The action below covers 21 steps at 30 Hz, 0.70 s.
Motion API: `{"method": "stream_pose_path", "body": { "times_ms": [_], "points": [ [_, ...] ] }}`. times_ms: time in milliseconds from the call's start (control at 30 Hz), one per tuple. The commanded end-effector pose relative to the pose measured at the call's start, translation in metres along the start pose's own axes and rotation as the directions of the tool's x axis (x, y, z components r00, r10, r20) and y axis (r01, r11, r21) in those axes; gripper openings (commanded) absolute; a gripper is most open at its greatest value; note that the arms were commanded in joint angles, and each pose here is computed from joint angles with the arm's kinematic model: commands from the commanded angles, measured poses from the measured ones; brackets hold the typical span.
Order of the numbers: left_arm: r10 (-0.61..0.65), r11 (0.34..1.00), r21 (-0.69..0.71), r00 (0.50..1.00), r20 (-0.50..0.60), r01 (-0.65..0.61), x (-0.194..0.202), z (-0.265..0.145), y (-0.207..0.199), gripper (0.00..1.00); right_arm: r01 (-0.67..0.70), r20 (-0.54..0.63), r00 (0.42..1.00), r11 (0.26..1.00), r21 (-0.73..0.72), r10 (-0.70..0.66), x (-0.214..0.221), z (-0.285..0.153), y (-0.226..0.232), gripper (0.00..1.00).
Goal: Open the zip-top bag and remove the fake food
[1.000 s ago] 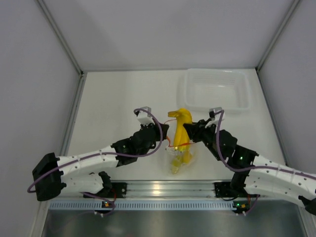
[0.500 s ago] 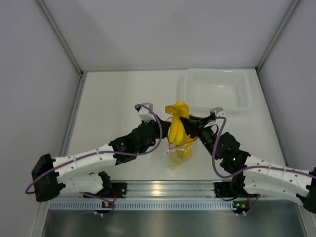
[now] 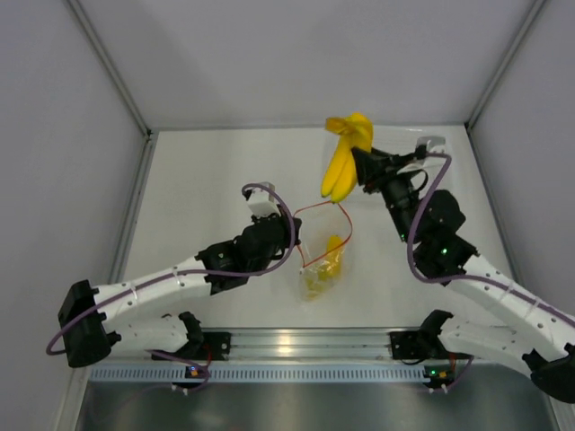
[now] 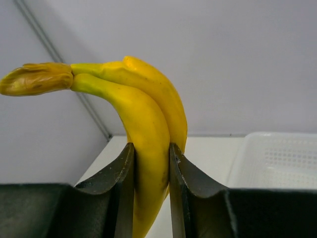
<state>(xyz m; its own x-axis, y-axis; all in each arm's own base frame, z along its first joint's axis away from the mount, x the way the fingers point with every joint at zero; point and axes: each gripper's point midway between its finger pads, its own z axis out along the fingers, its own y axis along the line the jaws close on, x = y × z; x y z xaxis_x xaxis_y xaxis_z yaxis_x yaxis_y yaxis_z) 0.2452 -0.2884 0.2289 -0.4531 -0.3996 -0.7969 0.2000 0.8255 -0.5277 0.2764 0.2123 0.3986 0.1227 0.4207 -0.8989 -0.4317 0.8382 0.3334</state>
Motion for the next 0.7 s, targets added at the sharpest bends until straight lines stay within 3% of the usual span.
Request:
{"method": "stream_pose_path", "body": {
  "times_ms": [0,133,267,367,500,567,600,667],
  "points": [
    [-0.022,0.999,-0.03,0.999,0.048,0.023,-0.024,-0.004,0.006,0.0,-0.01,-0.066,0.998,0.999,0.041,0.012,-0.028,0.019,-0.019,0.0],
    [-0.022,0.999,-0.044,0.996,0.084,0.025,-0.04,-0.013,0.015,0.0,0.032,-0.181,0.984,0.978,0.206,0.006,-0.015,0.041,-0.09,0.0],
    [-0.02,0.999,-0.041,0.996,0.091,0.024,-0.048,-0.021,0.017,0.0,0.058,-0.202,0.979,0.942,0.331,0.011,-0.016,0.064,-0.151,0.0],
    [0.006,0.998,-0.067,0.997,0.083,-0.001,-0.054,-0.025,0.021,0.0,0.144,-0.245,0.969,0.871,0.47,-0.028,-0.009,0.075,-0.208,0.0],
    [0.007,0.998,-0.056,0.997,0.076,-0.002,-0.057,-0.032,0.021,0.0,0.303,-0.402,0.913,0.763,0.571,-0.062,0.021,0.079,-0.274,0.0],
    [0.015,0.999,-0.051,0.997,0.07,-0.012,-0.058,-0.035,0.022,0.0,0.335,-0.43,0.9,0.742,0.581,-0.07,0.019,0.086,-0.292,0.0],
    [0.018,0.999,-0.048,0.998,0.064,-0.015,-0.058,-0.035,0.021,0.0,0.388,-0.514,0.857,0.707,0.592,-0.04,0.04,0.078,-0.315,0.0],
    [0.032,0.999,-0.044,0.998,0.05,-0.03,-0.056,-0.037,0.021,0.0,0.424,-0.555,0.831,0.695,0.581,-0.042,0.038,0.083,-0.329,0.0]
  ]
}}
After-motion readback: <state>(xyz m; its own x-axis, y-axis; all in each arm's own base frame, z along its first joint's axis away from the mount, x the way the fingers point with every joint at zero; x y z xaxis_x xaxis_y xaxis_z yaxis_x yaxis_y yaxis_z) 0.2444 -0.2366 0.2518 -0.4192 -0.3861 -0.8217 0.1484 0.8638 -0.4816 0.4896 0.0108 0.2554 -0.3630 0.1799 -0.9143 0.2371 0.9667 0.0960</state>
